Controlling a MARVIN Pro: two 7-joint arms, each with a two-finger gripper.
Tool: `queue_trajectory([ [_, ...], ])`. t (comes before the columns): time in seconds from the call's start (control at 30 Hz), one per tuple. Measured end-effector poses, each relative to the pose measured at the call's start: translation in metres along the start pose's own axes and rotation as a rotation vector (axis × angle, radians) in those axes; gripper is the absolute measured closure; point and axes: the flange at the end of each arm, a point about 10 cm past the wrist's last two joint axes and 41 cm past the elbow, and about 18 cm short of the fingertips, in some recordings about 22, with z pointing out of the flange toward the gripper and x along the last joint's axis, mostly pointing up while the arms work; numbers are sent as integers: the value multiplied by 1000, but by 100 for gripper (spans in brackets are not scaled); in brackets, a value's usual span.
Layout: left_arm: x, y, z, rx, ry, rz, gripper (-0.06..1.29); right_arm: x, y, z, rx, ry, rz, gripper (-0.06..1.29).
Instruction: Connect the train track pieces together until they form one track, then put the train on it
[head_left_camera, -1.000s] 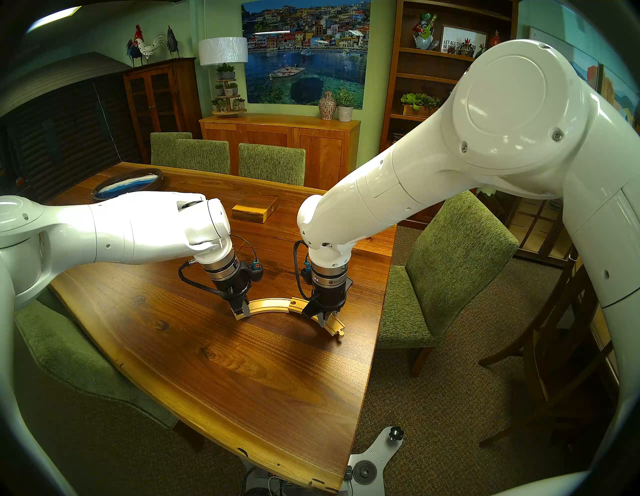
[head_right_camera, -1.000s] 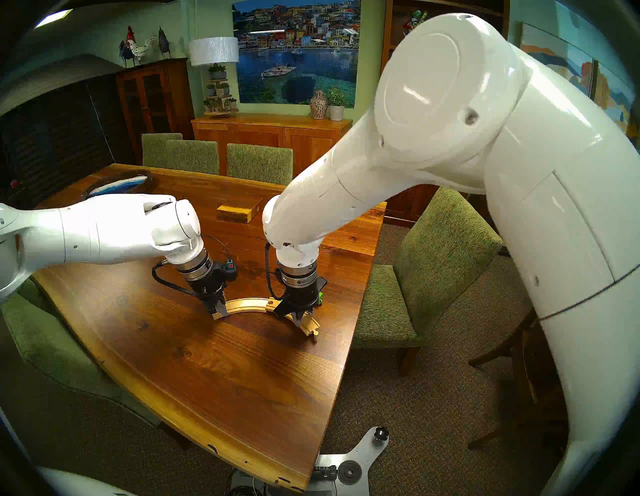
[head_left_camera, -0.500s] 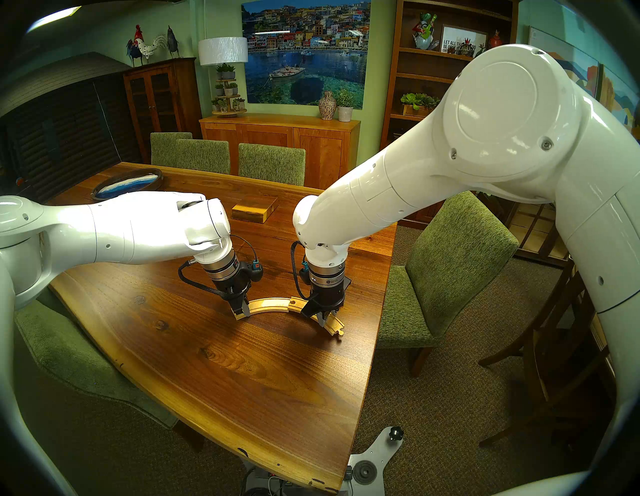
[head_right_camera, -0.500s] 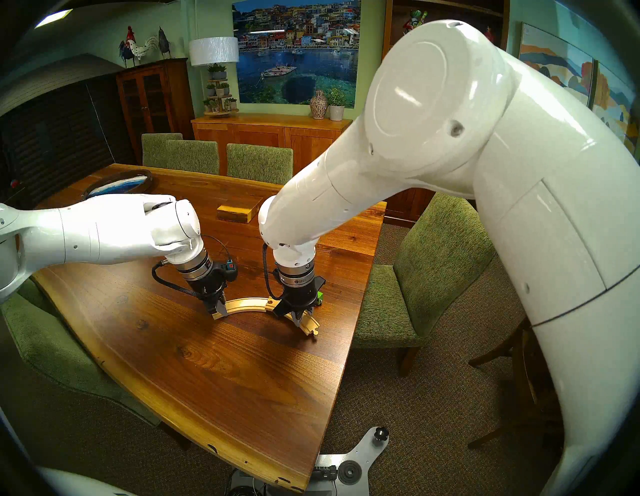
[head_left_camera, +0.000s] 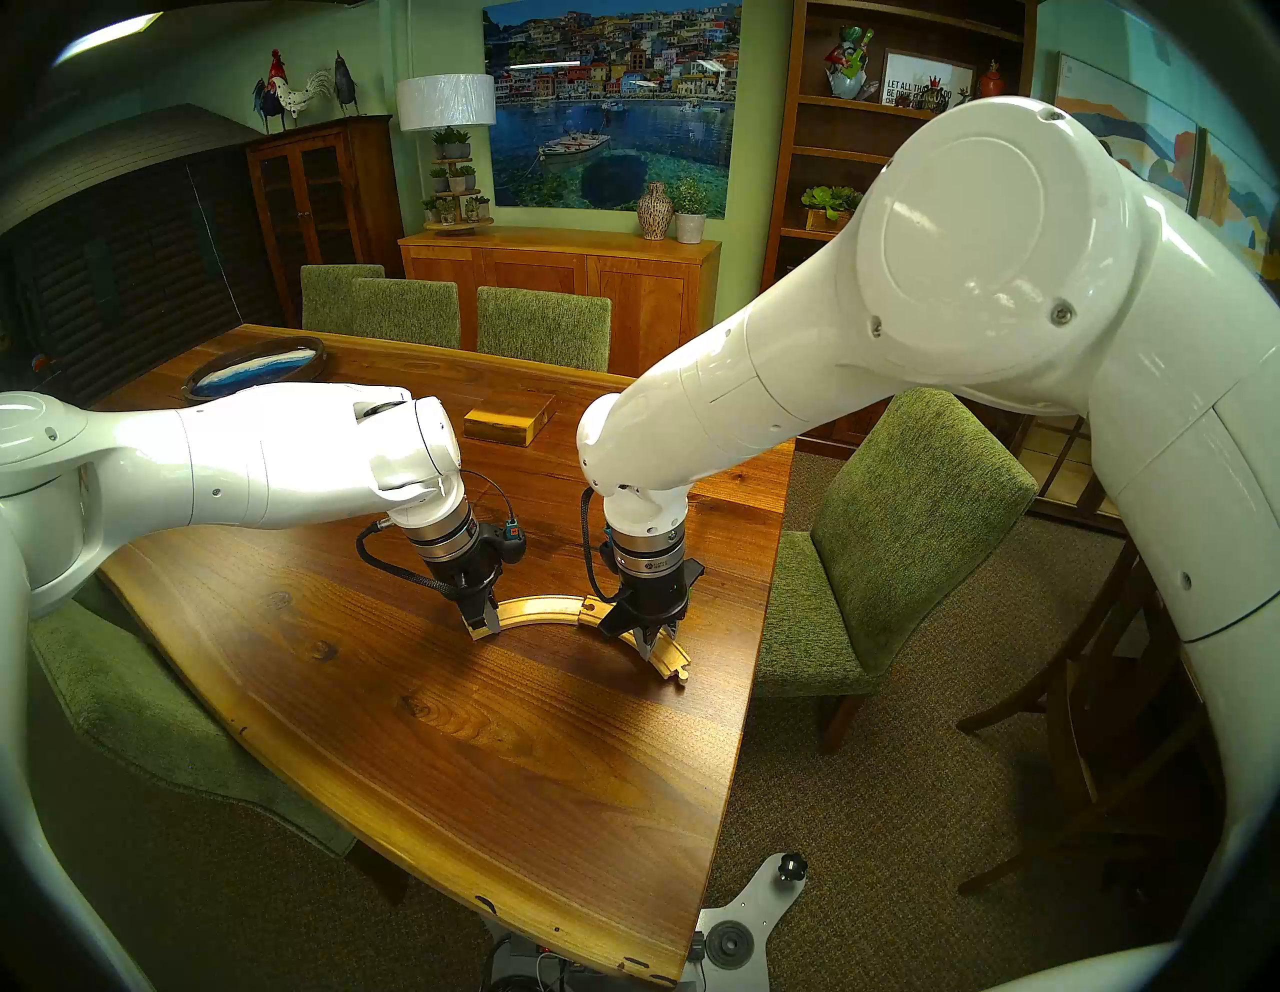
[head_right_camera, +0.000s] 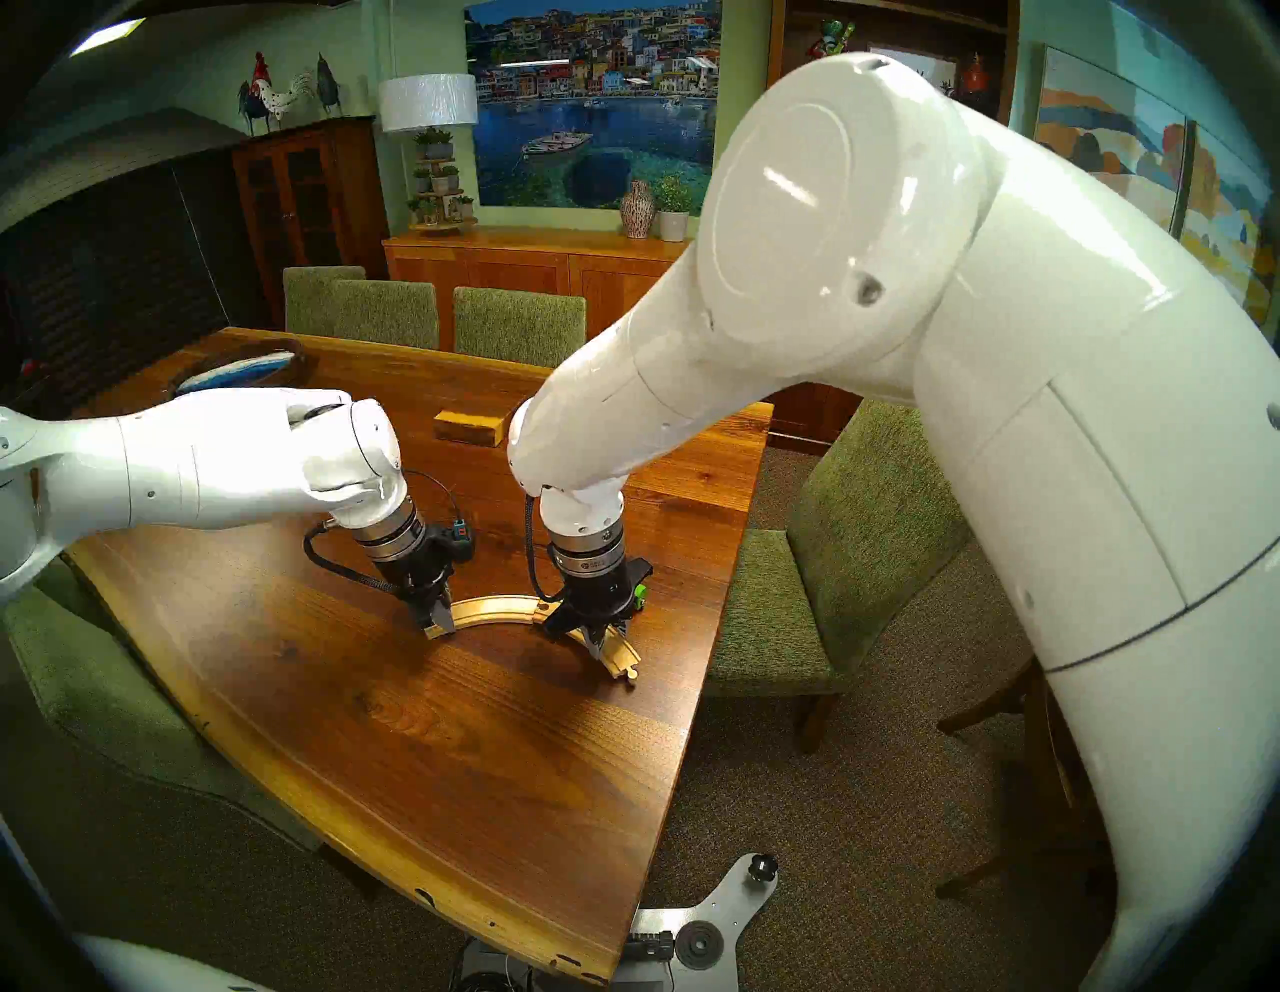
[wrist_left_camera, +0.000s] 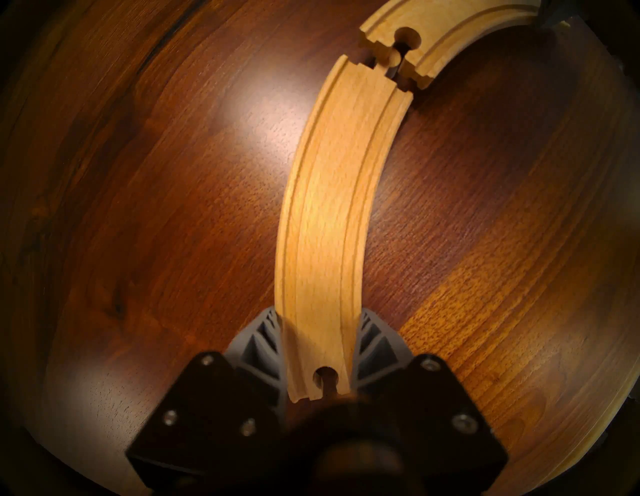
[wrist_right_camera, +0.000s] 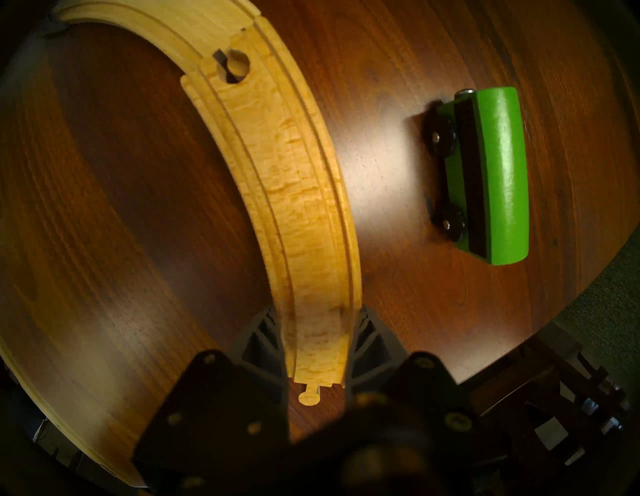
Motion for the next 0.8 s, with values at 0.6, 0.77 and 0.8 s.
queue_trajectory([
  [0.6,0,0,0,0,0,0,102,0,-4,0,10,22,25,108],
  [0.77,0,0,0,0,0,0,102,0,-4,0,10,18,29,108],
  [0.8,0,0,0,0,0,0,102,0,-4,-1,10,15,29,108],
])
